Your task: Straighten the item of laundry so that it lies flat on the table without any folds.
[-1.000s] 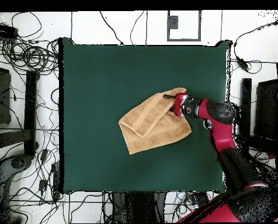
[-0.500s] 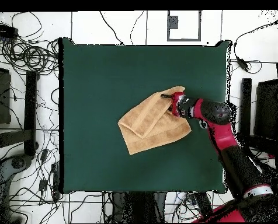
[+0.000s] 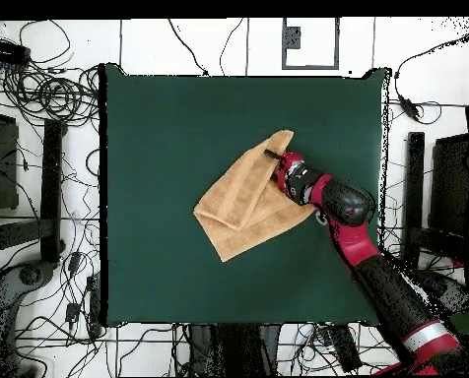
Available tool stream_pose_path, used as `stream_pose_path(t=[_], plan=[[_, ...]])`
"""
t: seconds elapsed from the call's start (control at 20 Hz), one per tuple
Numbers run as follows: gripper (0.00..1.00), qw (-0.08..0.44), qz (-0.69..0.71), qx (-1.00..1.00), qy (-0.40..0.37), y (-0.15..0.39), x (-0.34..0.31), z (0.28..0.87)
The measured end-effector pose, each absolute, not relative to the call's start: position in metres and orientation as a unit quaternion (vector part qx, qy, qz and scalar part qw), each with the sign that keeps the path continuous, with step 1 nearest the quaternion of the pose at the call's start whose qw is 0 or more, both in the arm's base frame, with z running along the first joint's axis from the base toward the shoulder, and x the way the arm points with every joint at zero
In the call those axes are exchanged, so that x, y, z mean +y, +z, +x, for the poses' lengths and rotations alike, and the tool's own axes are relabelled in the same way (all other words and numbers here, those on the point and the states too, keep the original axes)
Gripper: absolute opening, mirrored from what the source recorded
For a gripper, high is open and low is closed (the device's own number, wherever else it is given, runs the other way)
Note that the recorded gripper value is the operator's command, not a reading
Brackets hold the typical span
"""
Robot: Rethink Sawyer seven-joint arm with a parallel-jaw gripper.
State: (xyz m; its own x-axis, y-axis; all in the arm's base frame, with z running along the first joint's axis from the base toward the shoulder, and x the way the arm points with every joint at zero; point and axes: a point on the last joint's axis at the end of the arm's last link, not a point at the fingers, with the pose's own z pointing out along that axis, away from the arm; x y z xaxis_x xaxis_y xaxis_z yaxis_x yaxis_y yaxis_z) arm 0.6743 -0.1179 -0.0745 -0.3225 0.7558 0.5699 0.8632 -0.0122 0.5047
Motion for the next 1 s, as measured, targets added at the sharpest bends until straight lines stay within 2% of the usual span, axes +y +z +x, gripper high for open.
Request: stream_pose_path(t=[0.3,0.65,0.85,0.9,1.0], plan=[[1.0,0.042,-0.563,-0.706,-0.427,-0.075,-0.074,0.673],[1.0,0.011,-0.479,-0.783,-0.397,-0.056,-0.02,0.678],[1.0,-0.03,-0.415,-0.839,-0.35,-0.042,0.006,0.68],[1.0,-0.057,-0.38,-0.871,-0.306,-0.038,0.017,0.678],[1.0,-0.072,-0.353,-0.893,-0.27,-0.035,0.025,0.675]])
